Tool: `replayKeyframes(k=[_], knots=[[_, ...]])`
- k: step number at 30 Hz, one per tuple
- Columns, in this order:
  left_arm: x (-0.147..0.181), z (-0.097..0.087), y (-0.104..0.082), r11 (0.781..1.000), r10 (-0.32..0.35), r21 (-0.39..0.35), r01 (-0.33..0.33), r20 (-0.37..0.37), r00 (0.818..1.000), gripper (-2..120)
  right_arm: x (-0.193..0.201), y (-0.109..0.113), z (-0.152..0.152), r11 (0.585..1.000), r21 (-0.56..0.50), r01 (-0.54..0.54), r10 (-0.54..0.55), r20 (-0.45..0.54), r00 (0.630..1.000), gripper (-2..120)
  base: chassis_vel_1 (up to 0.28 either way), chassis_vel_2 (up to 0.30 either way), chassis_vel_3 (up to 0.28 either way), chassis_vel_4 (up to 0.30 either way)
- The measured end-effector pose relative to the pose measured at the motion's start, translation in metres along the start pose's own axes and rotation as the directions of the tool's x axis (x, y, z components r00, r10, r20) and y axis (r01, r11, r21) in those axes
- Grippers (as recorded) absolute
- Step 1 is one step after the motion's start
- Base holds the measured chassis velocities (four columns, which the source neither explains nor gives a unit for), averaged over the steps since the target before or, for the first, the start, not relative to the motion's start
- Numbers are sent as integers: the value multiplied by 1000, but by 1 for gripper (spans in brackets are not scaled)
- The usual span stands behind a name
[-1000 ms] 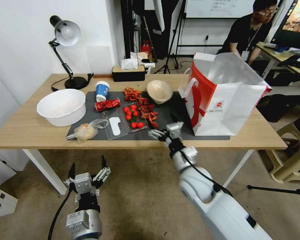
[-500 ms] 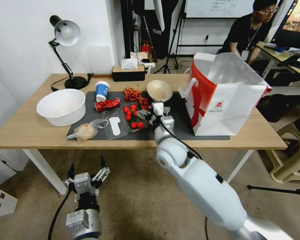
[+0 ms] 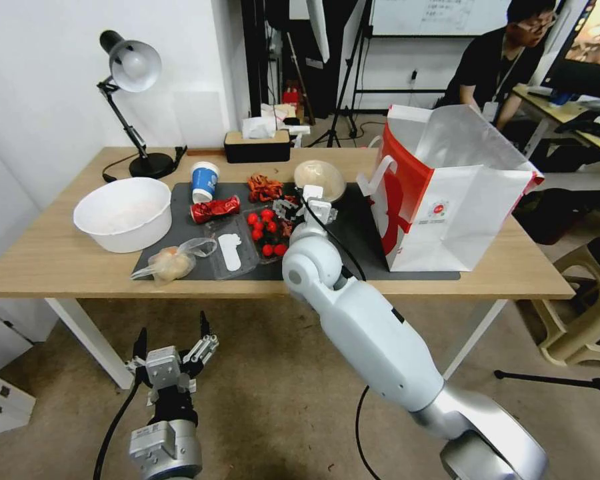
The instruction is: Pick up the trash from the table and place it into the takeout bag.
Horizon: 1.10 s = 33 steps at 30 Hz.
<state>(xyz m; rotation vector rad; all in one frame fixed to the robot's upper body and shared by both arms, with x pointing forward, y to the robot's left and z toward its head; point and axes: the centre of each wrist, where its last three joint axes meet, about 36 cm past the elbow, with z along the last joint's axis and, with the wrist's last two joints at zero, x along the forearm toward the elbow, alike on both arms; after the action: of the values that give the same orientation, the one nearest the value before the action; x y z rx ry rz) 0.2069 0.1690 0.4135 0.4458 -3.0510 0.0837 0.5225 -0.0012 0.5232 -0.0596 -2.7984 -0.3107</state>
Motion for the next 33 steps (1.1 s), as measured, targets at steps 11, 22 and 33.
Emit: replayKeyframes(k=[11,22,33], knots=[[0,1,-1,1000,0,2,0,-1,1000,100,-13,-4,-20,994,-97,-56,48,-76,996,100,0,0,0,0],[0,-1,1,1000,0,0,0,3,1000,100,-27,-7,-36,985,-147,-94,77,-114,990,100,0,0,0,0],[-1,-1,2,1000,3,-2,-3,2,1000,100,-54,-7,-57,973,-191,-131,104,-145,984,100,0,0,0,0]])
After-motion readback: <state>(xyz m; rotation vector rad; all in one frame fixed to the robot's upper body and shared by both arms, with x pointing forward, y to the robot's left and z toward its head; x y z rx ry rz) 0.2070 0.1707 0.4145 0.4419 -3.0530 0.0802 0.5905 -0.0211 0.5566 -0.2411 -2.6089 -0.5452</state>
